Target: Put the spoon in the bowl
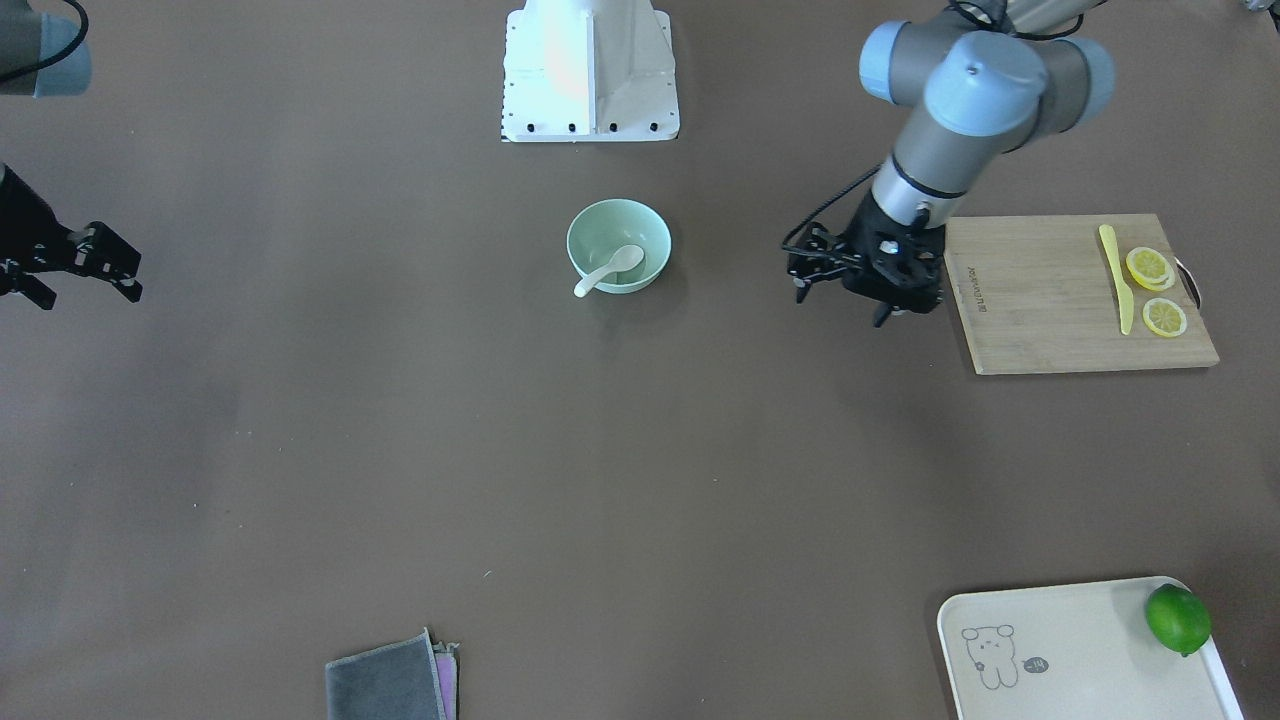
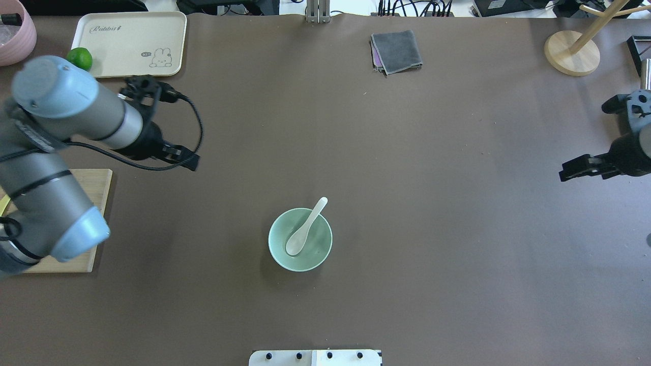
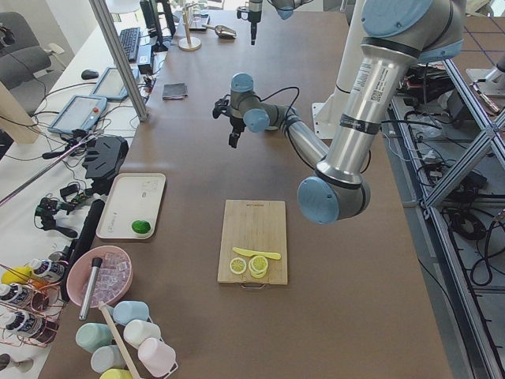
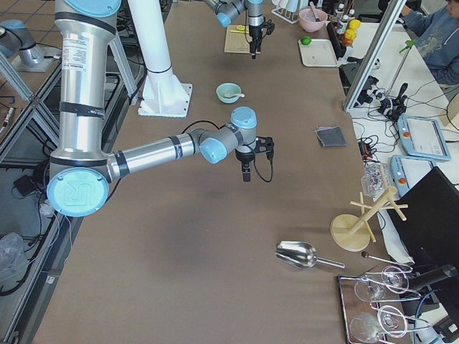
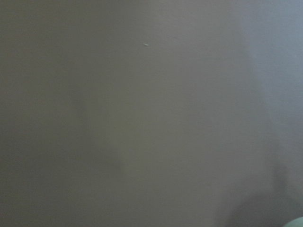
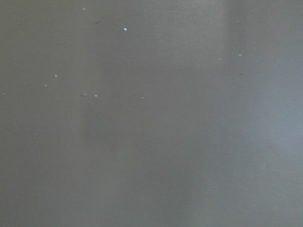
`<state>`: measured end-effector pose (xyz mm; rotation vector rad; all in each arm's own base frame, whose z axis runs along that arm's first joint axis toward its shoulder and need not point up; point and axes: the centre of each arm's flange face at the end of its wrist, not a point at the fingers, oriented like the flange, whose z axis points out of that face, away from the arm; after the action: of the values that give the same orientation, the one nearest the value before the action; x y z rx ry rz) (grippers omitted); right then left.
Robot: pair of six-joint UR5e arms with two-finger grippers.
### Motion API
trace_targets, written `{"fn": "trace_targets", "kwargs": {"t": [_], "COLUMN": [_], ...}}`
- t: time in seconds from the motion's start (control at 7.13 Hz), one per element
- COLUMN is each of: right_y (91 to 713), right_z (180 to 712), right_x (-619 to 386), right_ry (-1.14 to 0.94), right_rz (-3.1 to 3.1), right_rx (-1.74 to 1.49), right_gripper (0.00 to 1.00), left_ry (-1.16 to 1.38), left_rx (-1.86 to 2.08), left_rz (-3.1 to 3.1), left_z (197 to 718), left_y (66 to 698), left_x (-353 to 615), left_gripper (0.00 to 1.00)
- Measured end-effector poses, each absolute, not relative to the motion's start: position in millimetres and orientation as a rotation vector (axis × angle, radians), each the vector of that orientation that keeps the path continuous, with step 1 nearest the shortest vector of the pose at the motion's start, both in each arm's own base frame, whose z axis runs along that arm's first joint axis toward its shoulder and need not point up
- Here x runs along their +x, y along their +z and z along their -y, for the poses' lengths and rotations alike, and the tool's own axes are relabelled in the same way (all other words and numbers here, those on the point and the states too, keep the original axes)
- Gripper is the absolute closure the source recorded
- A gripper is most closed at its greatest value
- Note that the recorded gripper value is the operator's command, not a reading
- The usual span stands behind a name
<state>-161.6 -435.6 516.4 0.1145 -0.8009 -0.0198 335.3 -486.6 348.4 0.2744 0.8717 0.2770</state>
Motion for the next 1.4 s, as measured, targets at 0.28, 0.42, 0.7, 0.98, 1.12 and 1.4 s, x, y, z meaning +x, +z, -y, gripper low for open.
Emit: {"fn": "trace_targets", "kwargs": {"t": [0.28,0.42,0.7,0.98,1.12,1.4], "right_y": [551.8,570.5,616.4,645.7,646.1,635.4], "right_z": [431.9,433.5,435.9,432.4,436.0,452.0], "right_x": [-93.2,-64.0,-7.6,25.9,27.3,23.2], "right_ry": [-0.027,-0.031,-0.066,-0.077,-0.078,-0.121], "right_rz": [0.803,0.801,0.797,0.796,0.802,0.812], "right_rx": [0.123,0.134,0.164,0.172,0.151,0.108], "right_gripper": [0.00,0.00,0.00,0.00,0.00,0.00], "left_ry": [0.345,0.356,0.388,0.387,0.347,0.289], "left_rx": [0.261,0.260,0.232,0.197,0.179,0.156], "left_rz": [-0.826,-0.799,-0.731,-0.717,-0.722,-0.751], "left_z": [503.6,499.4,497.3,481.4,471.8,465.3], "left_y": [447.9,498.6,589.7,643.7,655.3,661.7], "left_x": [193.2,124.7,14.8,-44.4,-54.6,-59.4], "left_gripper": [0.02,0.02,0.02,0.02,0.02,0.02]}}
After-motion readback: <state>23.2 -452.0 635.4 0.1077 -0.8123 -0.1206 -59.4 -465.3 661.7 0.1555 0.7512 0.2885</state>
